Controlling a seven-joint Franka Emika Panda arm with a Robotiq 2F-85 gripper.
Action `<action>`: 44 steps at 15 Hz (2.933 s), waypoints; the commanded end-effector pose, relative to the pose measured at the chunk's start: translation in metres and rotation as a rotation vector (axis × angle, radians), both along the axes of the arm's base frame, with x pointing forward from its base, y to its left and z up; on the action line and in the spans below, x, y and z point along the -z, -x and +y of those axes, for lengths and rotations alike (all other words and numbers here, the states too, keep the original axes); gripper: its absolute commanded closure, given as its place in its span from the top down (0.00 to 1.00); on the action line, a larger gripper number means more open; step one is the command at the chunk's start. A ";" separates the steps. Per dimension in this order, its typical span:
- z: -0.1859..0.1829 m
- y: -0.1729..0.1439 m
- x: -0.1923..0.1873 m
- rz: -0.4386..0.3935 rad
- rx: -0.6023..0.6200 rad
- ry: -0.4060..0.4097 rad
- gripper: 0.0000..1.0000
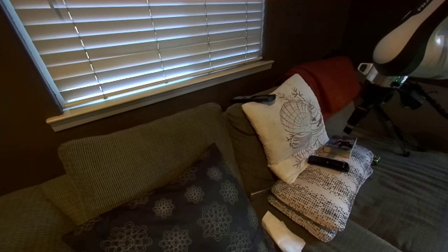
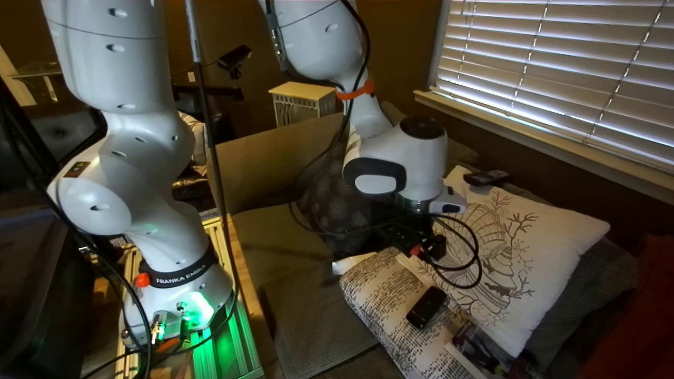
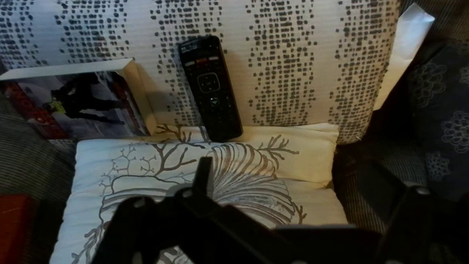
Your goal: Place the remote controls on top of the white pillow.
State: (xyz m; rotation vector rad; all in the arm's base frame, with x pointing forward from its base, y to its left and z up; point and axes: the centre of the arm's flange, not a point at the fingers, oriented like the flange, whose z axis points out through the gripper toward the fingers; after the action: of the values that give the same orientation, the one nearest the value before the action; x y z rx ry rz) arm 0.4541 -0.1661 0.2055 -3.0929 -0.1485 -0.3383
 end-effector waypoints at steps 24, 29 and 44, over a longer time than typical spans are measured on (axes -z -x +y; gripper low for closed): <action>-0.059 -0.090 0.140 0.360 0.014 0.037 1.00; -0.055 -0.084 0.140 0.370 0.045 0.026 1.00; -0.036 -0.107 0.196 0.342 -0.187 0.073 1.00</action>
State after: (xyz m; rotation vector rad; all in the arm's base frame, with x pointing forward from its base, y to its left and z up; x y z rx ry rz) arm 0.5479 -0.1937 0.0204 -3.1319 -0.3531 0.1986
